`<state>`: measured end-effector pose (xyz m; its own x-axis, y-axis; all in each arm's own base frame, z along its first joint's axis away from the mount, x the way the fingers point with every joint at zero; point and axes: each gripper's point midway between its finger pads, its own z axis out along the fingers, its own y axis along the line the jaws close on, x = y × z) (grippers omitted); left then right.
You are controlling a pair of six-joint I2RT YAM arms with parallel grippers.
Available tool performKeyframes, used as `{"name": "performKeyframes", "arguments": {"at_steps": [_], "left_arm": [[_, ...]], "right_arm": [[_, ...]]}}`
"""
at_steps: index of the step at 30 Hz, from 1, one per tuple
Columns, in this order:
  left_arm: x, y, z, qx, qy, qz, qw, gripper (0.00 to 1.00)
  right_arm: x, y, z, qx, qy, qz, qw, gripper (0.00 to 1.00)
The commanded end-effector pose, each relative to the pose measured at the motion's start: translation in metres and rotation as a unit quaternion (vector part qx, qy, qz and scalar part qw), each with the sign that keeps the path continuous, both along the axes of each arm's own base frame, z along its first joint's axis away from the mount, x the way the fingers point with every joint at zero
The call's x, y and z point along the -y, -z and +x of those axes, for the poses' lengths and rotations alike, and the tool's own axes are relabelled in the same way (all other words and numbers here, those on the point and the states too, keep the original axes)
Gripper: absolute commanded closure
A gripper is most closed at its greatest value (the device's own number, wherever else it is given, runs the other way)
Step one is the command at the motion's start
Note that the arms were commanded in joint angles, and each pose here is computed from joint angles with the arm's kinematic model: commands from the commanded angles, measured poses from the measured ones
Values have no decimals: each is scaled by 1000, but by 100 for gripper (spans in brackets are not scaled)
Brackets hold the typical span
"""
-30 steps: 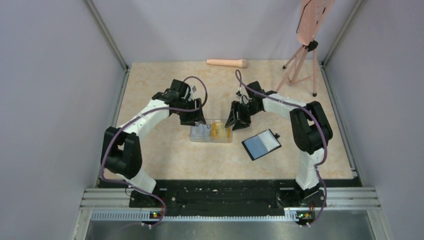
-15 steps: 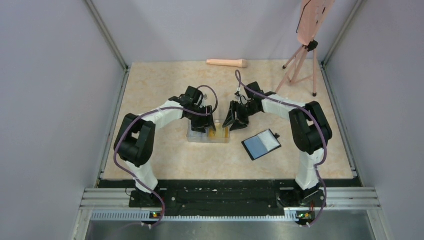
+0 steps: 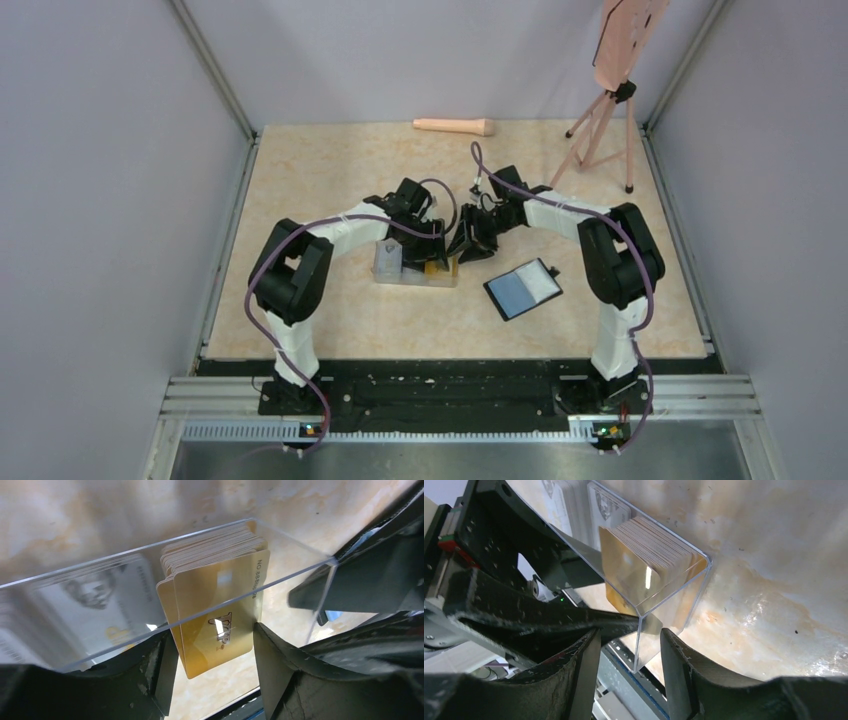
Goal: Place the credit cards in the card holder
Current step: Pick up the credit card from the storage box.
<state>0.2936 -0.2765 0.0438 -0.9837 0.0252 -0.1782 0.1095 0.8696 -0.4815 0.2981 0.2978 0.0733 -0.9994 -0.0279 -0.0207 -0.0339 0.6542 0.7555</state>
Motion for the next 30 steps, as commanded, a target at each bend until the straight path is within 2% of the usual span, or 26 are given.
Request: {"name": "performKeyframes", "arguments": {"at_steps": [1, 8, 13, 18, 24, 30], "left_arm": [[30, -8, 8, 13, 21, -33, 999, 40], [21, -14, 6, 25, 11, -14, 1000, 34], [4, -19, 9, 43, 14, 32, 998, 31], [-1, -30, 9, 58, 21, 39, 997, 31], [15, -34, 9, 52, 38, 1, 998, 37], [36, -40, 8, 42, 49, -50, 997, 49]], "right_arm": [[-11, -28, -4, 15, -11, 47, 999, 53], [-9, -30, -4, 17, -7, 51, 999, 52], [-6, -29, -5, 24, -7, 41, 999, 45], [-1, -27, -7, 29, -8, 26, 999, 42], [-1, -25, -8, 28, -7, 24, 999, 46], [-1, -26, -7, 29, -7, 25, 999, 48]]}}
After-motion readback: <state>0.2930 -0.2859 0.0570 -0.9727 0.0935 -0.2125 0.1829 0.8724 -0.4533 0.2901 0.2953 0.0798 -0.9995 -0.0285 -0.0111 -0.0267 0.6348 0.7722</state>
